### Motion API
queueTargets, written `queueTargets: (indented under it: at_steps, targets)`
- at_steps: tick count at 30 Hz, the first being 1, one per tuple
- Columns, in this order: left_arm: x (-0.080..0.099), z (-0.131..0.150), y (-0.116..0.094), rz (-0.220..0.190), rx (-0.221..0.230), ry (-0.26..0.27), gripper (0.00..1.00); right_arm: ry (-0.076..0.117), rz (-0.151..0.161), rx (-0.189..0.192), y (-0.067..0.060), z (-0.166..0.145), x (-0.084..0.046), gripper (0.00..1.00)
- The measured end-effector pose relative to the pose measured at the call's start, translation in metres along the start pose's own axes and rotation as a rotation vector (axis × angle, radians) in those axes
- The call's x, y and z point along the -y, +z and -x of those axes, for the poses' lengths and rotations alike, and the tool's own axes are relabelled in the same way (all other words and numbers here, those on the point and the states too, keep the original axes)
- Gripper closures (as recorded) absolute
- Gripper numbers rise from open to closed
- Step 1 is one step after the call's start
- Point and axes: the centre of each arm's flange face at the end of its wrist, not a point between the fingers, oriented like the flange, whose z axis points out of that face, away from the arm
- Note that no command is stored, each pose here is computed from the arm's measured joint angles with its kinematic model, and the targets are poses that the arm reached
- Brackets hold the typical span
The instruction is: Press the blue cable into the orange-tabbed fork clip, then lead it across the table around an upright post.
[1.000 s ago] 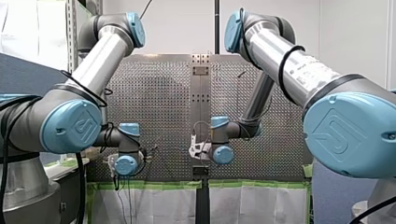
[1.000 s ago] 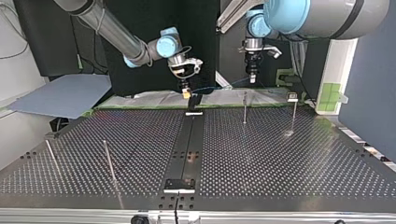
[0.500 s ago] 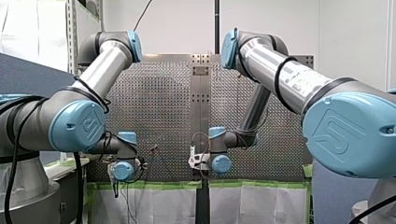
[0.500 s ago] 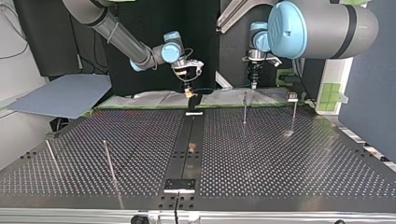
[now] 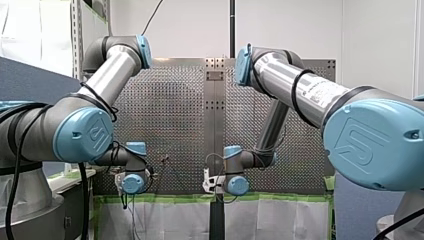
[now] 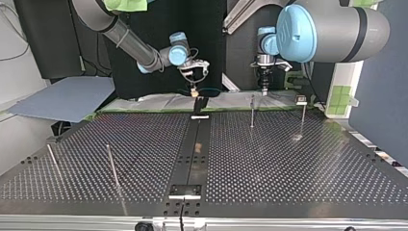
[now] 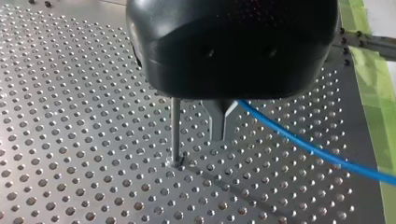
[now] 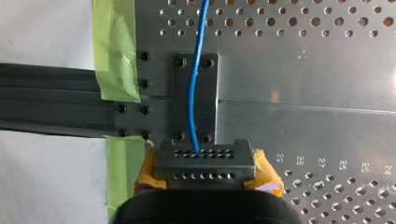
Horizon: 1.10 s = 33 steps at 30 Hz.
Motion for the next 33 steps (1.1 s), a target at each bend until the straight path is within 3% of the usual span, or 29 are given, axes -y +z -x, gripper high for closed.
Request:
queueTargets:
  at_steps: [5, 16, 21, 33]
  targets:
    - [-0.002, -0.003, -0.003, 0.014, -0.028, 0.042, 1.00, -0.006, 0.004, 0.008, 0.009, -0.010, -0.001, 0.98]
    - [-0.002, -0.008, -0.010, 0.021, -0.087, 0.102, 1.00, -0.014, 0.012, 0.031, 0.013, -0.015, -0.005, 0.98]
    - [-0.001, -0.009, -0.011, 0.016, -0.093, 0.123, 1.00, -0.022, 0.020, 0.018, 0.015, -0.026, -0.010, 0.98]
    - [0.006, 0.010, -0.004, 0.003, -0.064, 0.116, 1.00, -0.018, 0.036, -0.017, 0.020, -0.056, -0.022, 0.98]
